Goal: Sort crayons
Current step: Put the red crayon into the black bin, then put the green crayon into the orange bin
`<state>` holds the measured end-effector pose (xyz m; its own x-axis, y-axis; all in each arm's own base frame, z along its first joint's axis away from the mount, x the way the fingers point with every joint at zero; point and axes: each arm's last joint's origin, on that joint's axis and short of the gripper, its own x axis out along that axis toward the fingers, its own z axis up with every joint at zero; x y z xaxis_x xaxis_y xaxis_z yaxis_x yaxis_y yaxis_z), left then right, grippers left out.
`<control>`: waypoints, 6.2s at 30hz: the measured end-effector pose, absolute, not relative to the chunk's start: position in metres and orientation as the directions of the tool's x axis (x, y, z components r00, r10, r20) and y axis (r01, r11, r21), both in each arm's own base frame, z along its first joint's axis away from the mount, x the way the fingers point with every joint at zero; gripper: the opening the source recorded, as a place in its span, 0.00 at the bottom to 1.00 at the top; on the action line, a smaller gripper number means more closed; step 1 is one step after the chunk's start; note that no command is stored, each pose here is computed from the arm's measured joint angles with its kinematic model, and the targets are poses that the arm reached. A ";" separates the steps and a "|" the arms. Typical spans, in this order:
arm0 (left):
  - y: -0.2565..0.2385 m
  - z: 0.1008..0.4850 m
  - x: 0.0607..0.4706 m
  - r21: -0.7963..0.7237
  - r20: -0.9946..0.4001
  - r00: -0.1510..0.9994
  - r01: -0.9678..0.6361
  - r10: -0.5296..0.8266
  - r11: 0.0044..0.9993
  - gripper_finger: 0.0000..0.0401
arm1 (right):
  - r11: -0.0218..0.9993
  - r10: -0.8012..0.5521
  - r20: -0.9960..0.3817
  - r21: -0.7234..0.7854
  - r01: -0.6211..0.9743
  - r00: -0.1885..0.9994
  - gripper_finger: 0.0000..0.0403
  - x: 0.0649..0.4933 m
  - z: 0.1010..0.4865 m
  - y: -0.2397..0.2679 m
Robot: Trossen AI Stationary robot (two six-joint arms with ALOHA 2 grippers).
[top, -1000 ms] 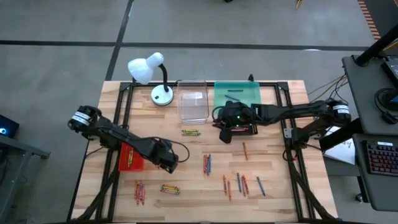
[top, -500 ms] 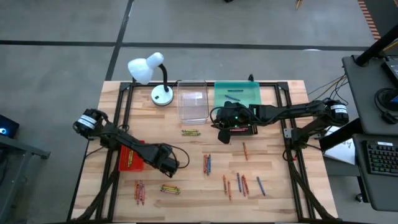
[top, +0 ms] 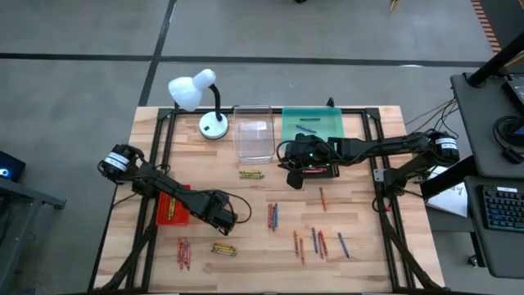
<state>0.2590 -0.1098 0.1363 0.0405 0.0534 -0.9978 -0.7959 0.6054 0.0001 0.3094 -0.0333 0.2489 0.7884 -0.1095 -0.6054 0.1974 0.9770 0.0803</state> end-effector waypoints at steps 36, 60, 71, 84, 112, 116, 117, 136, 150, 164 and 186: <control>-0.090 0.252 0.259 0.236 -0.450 0.843 -0.205 0.294 0.950 0.00 | 0.975 0.223 -0.197 0.064 -0.215 0.955 0.19 0.353 0.239 -0.023; -0.073 0.218 0.227 0.064 0.031 0.971 -0.238 0.237 0.969 0.00 | 0.964 0.266 0.003 0.005 -0.266 0.964 0.43 0.383 0.269 -0.012; -0.071 0.219 0.232 0.063 0.029 0.948 -0.318 0.317 0.946 0.00 | 0.953 0.301 0.002 -0.028 -0.301 0.954 0.38 0.406 0.265 -0.008; -0.071 0.219 0.231 0.053 0.031 0.949 -0.315 0.314 0.948 0.18 | 0.958 0.287 -0.041 0.017 -0.286 0.957 0.05 0.401 0.269 -0.009; 0.042 0.263 0.250 0.404 -0.169 0.790 -0.490 0.589 0.773 0.26 | 0.969 -0.097 -0.989 -0.068 0.237 0.113 0.04 0.279 0.204 -0.106; 0.069 0.273 0.248 0.381 -0.226 0.786 -0.472 0.575 0.795 0.23 | 0.972 -0.082 -0.993 -0.062 0.225 0.080 0.07 0.277 0.198 -0.111; 0.073 0.274 0.247 0.366 -0.240 0.792 -0.461 0.561 0.808 0.23 | 0.972 -0.080 -0.994 -0.061 0.227 0.076 0.09 0.277 0.197 -0.112; 0.081 0.284 0.246 0.317 -0.312 0.783 -0.449 0.539 0.836 0.21 | 0.965 -0.106 -0.984 -0.066 0.256 0.145 0.26 0.287 0.215 -0.116; 0.036 0.277 0.227 -0.016 -0.800 0.482 -0.612 0.357 0.791 0.21 | 0.971 -0.062 -0.945 0.017 0.237 0.320 0.19 0.287 0.254 -0.104; -0.025 0.255 0.237 -0.175 -0.876 0.428 -0.711 0.221 0.681 0.21 | 0.985 -0.110 -0.843 -0.023 0.170 0.526 0.17 0.296 0.279 -0.093; -0.066 0.184 0.256 0.078 -0.969 0.099 -0.750 0.228 0.657 0.41 | 0.999 -0.047 -0.781 -0.027 0.042 0.623 0.17 0.315 0.280 -0.051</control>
<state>0.2555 -0.0661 0.1845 0.0992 0.2277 -0.9687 -0.7501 0.6567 0.0775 0.3149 -0.0509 0.2797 0.6226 -0.0473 -0.7811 0.0421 0.9988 -0.0269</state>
